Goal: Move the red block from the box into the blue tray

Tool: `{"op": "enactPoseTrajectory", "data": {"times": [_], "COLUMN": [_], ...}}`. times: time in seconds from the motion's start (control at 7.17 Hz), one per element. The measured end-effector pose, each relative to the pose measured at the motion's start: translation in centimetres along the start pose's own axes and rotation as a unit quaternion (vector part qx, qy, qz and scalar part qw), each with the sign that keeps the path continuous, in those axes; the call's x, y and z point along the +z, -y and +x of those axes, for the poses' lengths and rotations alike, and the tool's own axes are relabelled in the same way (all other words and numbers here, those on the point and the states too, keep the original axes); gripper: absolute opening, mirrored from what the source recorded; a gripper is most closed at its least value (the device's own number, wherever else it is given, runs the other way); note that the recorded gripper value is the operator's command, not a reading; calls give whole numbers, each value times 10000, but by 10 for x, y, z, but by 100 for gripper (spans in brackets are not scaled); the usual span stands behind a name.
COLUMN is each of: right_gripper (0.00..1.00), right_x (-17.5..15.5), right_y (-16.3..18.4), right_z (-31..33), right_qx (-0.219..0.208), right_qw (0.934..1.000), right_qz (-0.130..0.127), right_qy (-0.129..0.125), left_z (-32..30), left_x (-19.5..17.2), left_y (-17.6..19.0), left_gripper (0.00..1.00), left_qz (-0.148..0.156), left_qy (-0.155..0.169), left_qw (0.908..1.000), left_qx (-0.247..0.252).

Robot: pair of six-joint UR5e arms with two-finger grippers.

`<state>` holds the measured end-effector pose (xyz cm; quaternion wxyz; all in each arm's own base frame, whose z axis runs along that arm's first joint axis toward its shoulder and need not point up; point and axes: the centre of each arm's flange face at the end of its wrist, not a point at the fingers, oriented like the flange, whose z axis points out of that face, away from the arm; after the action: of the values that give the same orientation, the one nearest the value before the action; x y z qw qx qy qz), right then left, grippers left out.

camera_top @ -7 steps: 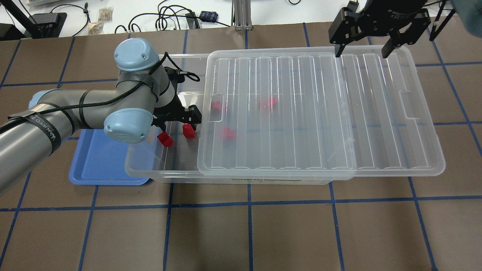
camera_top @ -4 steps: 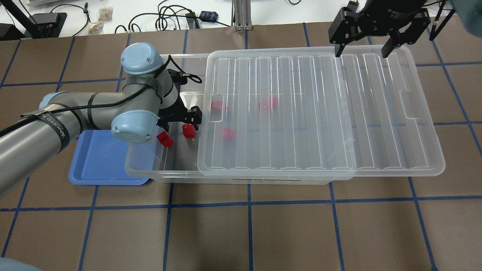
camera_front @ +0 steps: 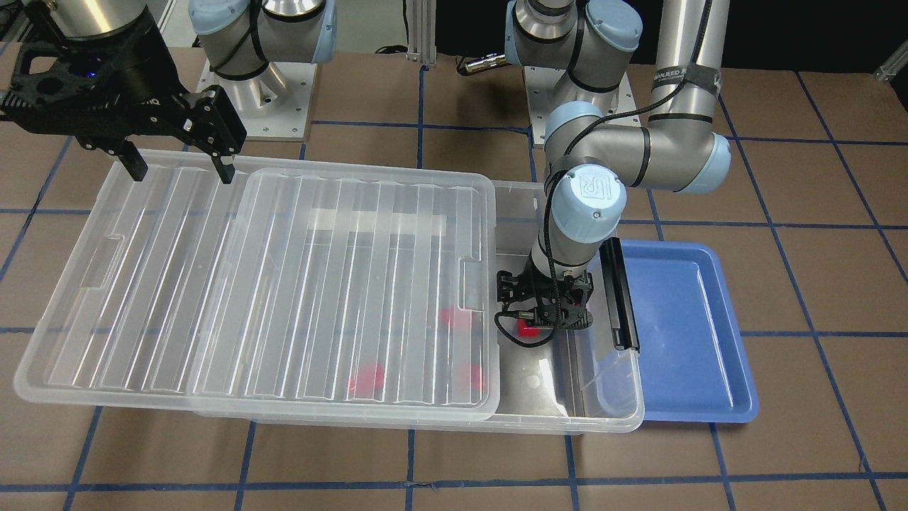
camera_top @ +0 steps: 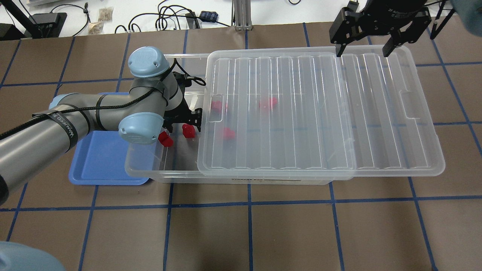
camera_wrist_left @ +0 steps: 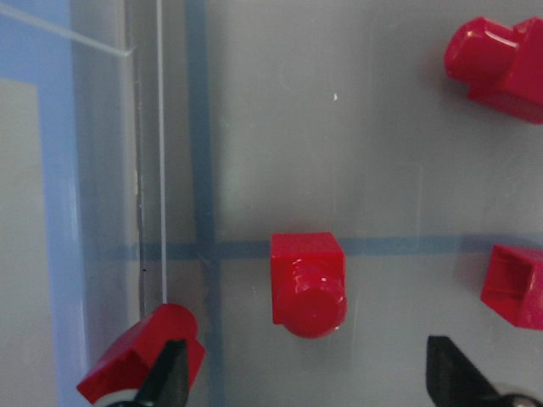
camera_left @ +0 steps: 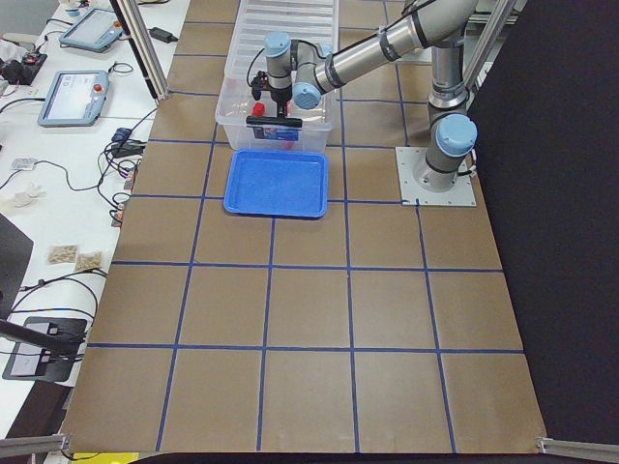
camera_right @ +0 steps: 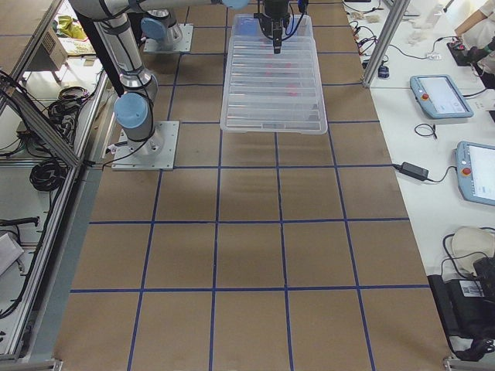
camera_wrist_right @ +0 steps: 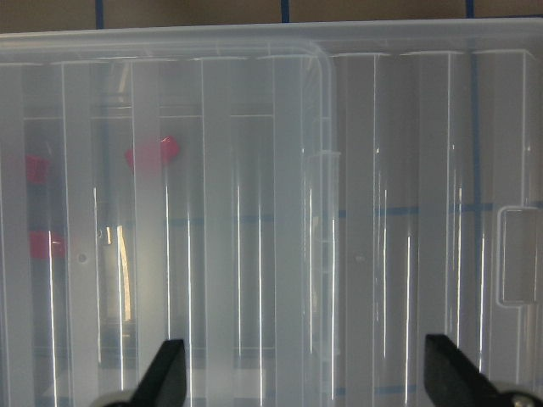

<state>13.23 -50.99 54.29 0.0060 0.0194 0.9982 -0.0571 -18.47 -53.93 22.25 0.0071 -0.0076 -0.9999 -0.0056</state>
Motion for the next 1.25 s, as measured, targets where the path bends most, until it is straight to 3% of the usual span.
{"op": "enactPoseTrajectory", "data": {"times": [0.14,0.42,0.56,0.84,0.98,1.25], "right_gripper": [100,100,100,100,100,100], "right_x": [1,1,2,2,2,2], "right_y": [0,0,0,0,0,0], "right_z": [1,2,2,2,2,3], "right_qx": [-8,-10,-11,-11,-9,-6], "right_qw": [10000,10000,10000,9999,9999,9999], "right_qz": [-9,-20,-20,-21,-21,-24], "right_qy": [-61,-95,-97,-98,-98,-98], "left_z": [1,1,1,1,1,1], "left_x": [3,8,11,14,15,14], "left_y": [2,5,6,7,7,8], "left_gripper": [90,61,59,13,0,0], "left_qz": [36,66,66,44,43,47], "left_qy": [-3,-5,-4,-2,-1,-2], "left_qw": [10000,10000,10000,10000,10000,10000], "left_qx": [5,4,10,33,42,42]}}
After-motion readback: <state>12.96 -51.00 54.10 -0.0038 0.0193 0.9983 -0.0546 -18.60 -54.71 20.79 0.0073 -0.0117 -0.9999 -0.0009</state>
